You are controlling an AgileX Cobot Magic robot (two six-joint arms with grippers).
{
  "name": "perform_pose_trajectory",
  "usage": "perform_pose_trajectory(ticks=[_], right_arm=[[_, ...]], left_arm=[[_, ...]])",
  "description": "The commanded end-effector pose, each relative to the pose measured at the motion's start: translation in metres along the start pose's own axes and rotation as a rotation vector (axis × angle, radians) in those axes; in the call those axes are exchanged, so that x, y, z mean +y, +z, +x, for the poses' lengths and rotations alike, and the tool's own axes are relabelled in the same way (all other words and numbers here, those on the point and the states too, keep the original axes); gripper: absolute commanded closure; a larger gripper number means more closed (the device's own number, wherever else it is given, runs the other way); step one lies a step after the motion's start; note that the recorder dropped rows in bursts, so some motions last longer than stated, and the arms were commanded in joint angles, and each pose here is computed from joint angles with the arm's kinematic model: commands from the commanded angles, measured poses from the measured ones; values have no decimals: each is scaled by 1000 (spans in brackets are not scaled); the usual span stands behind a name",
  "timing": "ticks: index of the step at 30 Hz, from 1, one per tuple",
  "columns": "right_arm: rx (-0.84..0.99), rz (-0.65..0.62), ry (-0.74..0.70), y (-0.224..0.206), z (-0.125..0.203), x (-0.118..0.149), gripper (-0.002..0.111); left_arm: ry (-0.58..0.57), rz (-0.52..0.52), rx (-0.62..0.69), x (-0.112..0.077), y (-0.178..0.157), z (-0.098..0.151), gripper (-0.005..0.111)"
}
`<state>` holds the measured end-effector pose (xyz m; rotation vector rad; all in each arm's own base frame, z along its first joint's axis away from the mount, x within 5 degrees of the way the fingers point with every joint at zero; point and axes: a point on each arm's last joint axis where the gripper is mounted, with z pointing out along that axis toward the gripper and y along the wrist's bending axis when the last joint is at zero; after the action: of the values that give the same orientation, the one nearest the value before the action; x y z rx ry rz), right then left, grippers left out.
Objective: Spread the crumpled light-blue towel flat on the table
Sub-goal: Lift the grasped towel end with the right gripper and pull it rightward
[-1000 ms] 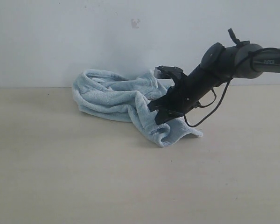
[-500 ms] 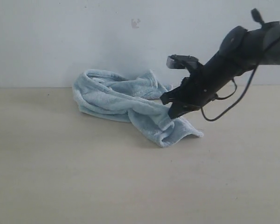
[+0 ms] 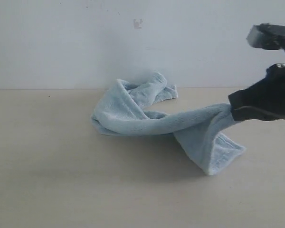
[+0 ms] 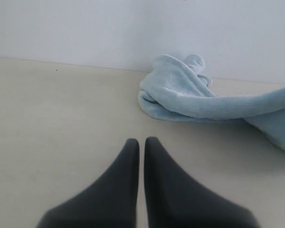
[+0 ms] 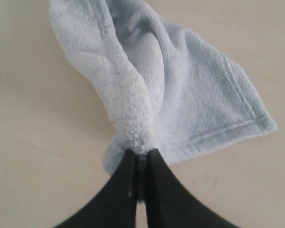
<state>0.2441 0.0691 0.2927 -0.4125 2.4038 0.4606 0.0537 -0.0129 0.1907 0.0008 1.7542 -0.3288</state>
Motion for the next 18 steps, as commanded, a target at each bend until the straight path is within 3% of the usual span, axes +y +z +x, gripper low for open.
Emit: perform_pose_trajectory(ticks=[1, 7, 18], right_arm=[[-148, 46, 6, -54, 29, 16, 108], [-241, 78, -22, -93, 60, 30, 108], [-160, 79, -13, -84, 85, 28, 108]], left_arm=[[-3, 1, -5, 0, 0, 1, 103], [-3, 1, -5, 0, 0, 1, 103], [-3, 1, -5, 0, 0, 1, 103]])
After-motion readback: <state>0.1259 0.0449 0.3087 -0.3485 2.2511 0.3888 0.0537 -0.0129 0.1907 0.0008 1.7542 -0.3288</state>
